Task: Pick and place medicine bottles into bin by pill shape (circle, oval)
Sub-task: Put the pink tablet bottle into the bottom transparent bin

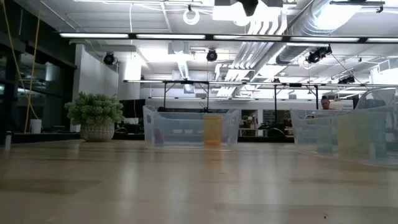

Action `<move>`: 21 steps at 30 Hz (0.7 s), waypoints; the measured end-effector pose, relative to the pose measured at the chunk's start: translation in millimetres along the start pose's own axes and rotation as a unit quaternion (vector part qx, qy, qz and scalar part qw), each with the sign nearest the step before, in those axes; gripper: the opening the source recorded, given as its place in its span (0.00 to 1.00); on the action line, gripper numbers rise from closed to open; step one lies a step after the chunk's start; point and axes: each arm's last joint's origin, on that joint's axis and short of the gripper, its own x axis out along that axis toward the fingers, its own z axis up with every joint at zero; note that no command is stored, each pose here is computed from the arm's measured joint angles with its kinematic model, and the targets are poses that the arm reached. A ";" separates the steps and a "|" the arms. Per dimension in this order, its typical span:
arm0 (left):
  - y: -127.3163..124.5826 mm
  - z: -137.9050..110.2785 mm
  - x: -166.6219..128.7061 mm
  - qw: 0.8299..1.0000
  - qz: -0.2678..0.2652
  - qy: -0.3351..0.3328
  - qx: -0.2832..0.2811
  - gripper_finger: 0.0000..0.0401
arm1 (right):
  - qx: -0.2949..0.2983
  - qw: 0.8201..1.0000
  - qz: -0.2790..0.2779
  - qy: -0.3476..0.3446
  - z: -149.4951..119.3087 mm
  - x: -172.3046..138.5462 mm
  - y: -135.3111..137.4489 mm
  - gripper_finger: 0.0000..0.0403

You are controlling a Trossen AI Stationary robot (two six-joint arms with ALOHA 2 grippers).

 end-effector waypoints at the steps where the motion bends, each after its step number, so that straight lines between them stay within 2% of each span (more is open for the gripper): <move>1: 2.1 0.1 2.4 1.000 0.000 0.003 0.001 0.28 | 0.000 1.000 0.001 0.012 0.8 -0.1 0.3 0.54; 9: 2.4 -5.1 37.0 0.998 -0.029 0.047 0.017 0.28 | -0.007 0.989 -0.008 0.150 18.5 15.1 -1.0 0.54; 13: 0.1 -12.9 60.8 0.996 -0.028 0.081 0.022 0.28 | 0.000 0.981 0.013 0.191 14.0 28.7 -3.5 0.54; 17: -0.4 -16.8 79.9 0.995 -0.020 0.092 0.021 0.28 | 0.009 0.974 0.039 0.224 1.3 40.9 -4.1 0.54; 21: -1.5 -15.4 90.4 0.996 -0.021 0.078 0.028 0.28 | 0.009 0.969 0.036 0.246 -9.8 49.1 -5.7 0.54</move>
